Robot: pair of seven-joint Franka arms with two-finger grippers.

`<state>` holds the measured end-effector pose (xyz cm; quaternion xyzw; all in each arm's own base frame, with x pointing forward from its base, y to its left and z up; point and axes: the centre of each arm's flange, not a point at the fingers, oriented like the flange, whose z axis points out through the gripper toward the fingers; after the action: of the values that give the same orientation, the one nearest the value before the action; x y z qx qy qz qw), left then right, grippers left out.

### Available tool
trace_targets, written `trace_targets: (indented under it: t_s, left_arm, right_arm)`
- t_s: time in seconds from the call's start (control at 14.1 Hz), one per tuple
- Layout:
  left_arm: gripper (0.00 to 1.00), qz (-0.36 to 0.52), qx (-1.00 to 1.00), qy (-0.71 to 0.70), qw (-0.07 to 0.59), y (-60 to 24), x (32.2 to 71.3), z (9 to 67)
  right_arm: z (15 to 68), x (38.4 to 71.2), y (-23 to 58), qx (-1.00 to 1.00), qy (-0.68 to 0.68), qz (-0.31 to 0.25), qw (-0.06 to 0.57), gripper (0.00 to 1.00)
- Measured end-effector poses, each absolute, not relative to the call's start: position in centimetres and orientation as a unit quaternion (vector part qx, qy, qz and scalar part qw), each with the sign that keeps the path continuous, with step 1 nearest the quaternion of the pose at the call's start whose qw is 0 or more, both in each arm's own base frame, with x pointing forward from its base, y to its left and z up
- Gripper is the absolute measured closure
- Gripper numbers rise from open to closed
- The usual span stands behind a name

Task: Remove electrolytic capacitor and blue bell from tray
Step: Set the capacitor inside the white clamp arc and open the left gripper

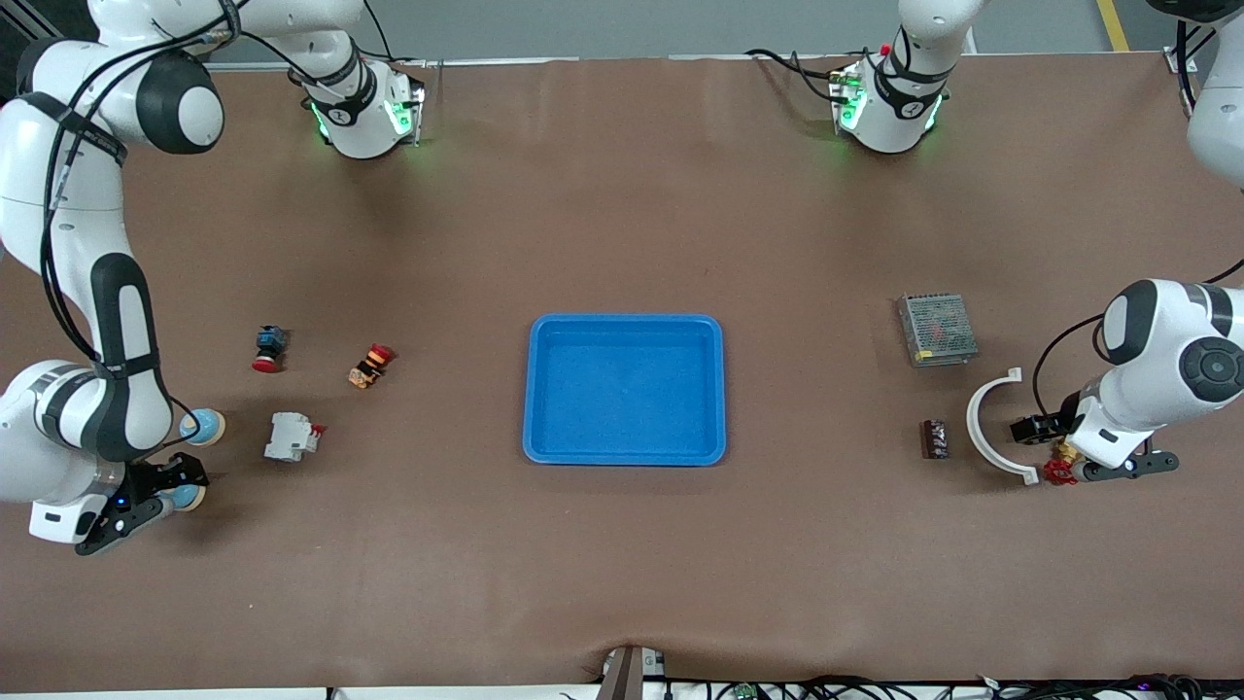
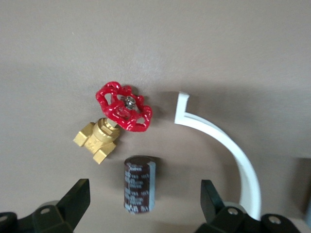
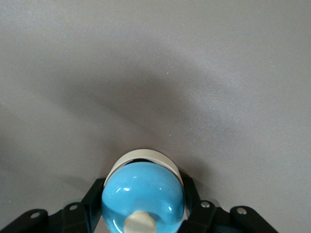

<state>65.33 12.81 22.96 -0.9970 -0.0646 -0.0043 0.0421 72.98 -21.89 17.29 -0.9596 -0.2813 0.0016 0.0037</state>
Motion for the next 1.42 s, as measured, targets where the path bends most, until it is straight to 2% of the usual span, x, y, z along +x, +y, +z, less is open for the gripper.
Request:
trace_targets:
  t_s: [0.35, 0.43, 0.57, 0.64, 0.99, 1.21, 1.42]
  left_arm:
    - [0.0, -0.018, -0.998, -0.055, -0.012, 16.8, 65.5, 28.3]
    - [0.0, -0.017, -0.998, -0.049, -0.02, 18.6, 65.2, 29.0]
    - [0.0, -0.007, -0.999, -0.043, -0.026, 21.3, 64.8, 30.9]
    - [0.0, -0.001, -0.999, -0.042, -0.028, 22.0, 64.9, 32.4]
    - [0.0, -0.004, -0.999, -0.027, -0.037, 20.0, 66.6, 41.3]
    - [0.0, 0.001, -0.999, -0.013, -0.045, 18.1, 66.7, 44.0]
    - [0.0, -0.009, -0.999, -0.013, -0.038, 17.6, 66.4, 47.8]
  right_arm:
    - [17.3, 73.0, -21.9, -0.964, -0.265, -0.002, 0.006, 0.31]
    - [17.2, 73.0, -21.8, -0.967, -0.255, -0.004, 0.011, 0.27]
    - [16.9, 73.0, -21.8, -0.969, -0.245, -0.007, 0.019, 0.07]
    - [16.9, 72.9, -21.7, -0.97, -0.243, -0.005, 0.02, 0.01]
    - [18.3, 73.0, -20.6, -0.971, -0.234, 0.026, 0.045, 0.0]
    - [22.6, 74.2, -17.7, -0.973, -0.22, 0.05, 0.054, 0.0]
    - [26.4, 75.1, -15.1, -0.973, -0.22, 0.051, 0.041, 0.0]
